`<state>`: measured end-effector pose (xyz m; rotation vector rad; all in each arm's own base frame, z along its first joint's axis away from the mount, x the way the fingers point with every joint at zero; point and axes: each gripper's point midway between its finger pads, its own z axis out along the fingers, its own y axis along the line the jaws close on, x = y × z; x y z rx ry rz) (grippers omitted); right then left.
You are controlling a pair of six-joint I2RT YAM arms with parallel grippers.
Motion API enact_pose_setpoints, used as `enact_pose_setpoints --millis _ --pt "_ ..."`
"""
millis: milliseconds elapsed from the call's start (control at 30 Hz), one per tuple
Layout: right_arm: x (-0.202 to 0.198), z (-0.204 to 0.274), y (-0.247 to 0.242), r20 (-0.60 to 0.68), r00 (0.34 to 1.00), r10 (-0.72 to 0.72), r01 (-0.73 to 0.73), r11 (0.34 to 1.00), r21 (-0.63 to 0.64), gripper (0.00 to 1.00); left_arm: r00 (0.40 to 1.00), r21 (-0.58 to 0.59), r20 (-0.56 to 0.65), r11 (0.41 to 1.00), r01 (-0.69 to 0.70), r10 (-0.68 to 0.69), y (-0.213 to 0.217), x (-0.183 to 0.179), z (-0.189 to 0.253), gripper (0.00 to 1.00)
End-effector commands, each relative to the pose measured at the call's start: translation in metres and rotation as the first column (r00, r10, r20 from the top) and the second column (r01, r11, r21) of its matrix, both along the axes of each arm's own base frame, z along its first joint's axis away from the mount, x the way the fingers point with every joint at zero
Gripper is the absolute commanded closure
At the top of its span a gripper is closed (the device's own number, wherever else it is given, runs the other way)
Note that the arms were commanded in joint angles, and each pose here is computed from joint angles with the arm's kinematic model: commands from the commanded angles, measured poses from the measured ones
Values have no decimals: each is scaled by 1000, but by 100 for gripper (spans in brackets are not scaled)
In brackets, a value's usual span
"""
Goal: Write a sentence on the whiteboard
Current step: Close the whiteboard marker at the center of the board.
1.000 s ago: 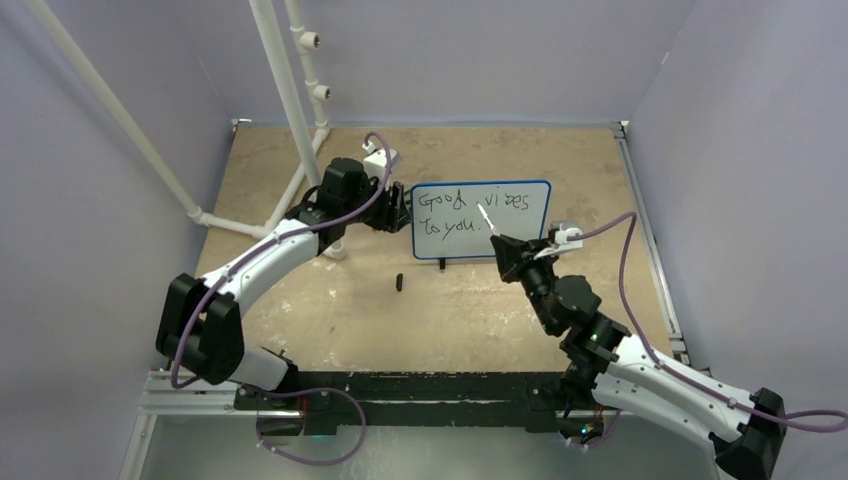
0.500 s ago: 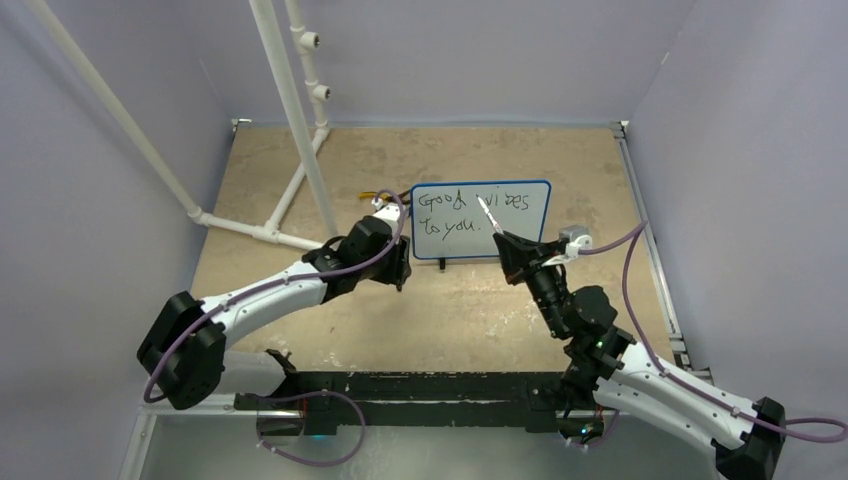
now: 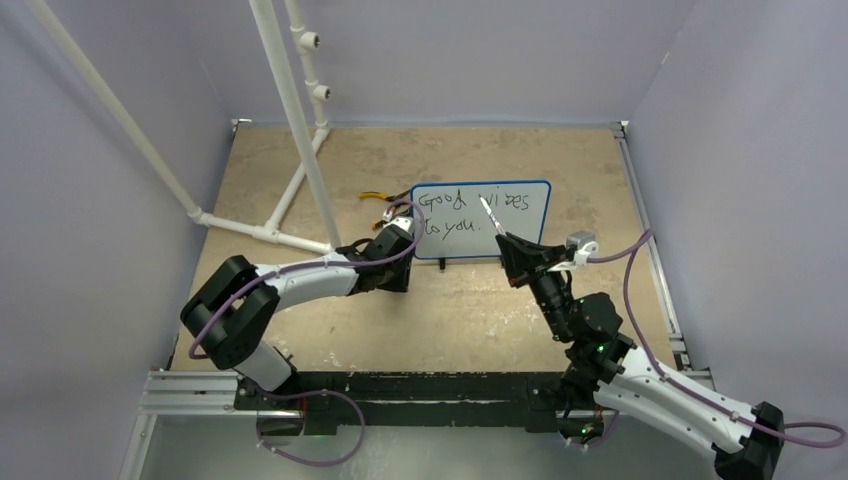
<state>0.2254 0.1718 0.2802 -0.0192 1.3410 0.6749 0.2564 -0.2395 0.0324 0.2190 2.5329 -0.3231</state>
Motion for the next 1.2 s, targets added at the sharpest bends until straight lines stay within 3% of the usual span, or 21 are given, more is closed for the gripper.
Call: enact_pose_setpoints --millis 0,267,467,633,800,1033,1167 --pt "-3 12 -3 54 999 5 -7 999 32 100 998 18 42 999 -51 51 -4 15 6 66" --pt "-3 8 0 55 998 10 -11 1000 21 100 998 117 29 991 -66 63 4 19 -11 71" --pt "-4 11 2 72 997 25 -27 999 19 100 991 81 49 989 -128 124 6 20 -15 100" --pt "-3 13 3 72 997 21 -23 999 32 100 964 -143 165 972 -186 208 4 22 32 100" --pt "-1 14 11 54 997 46 -49 998 51 100 924 -374 268 913 -162 274 -4 28 111 100" --pt "-15 15 31 82 980 180 -187 978 89 100 874 -688 341 726 -19 346 -34 42 235 100" --pt "-22 15 39 92 968 234 -244 963 115 100 852 -798 330 603 21 407 -34 46 275 100"
